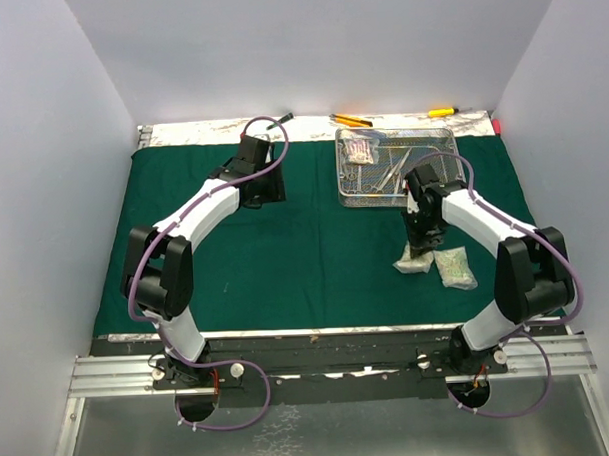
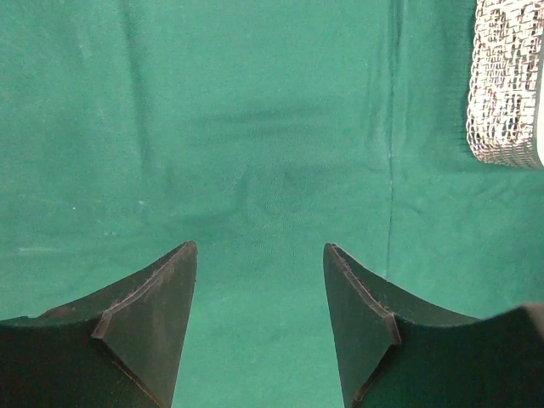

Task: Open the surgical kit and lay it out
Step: Place the medical item in the surgical kit.

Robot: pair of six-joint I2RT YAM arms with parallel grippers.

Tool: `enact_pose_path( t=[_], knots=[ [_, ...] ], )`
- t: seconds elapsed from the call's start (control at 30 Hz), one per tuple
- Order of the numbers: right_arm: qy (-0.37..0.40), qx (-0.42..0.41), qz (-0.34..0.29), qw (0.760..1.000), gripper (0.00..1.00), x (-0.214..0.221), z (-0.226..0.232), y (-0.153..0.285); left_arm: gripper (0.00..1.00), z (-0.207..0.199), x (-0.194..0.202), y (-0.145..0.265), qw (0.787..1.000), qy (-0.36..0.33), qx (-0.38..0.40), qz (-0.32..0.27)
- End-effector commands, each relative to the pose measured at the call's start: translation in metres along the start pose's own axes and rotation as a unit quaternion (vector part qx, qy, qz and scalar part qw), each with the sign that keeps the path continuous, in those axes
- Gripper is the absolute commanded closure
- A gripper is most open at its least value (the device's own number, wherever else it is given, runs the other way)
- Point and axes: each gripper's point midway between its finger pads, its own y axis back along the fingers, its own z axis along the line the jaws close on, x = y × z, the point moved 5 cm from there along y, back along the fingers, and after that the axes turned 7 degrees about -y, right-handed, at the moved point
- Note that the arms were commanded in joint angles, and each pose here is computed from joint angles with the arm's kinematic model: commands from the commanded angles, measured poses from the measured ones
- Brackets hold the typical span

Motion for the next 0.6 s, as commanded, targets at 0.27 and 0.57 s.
enact_pose_path(
  t=[0.27,0.57],
  knots=[
    [-0.015,-0.027,-0.053,0.998,0.54,-0.022,0.018,0.039,0.37,0.001,-0.008,0.015,1.000,-0.004,0.003,-0.026],
    [-0.267,0.020,-0.022,0.963,0.62,0.013,0.017,0.024,0.37,0.002,-0.007,0.015,1.000,-0.005,-0.001,-0.026]
  ],
)
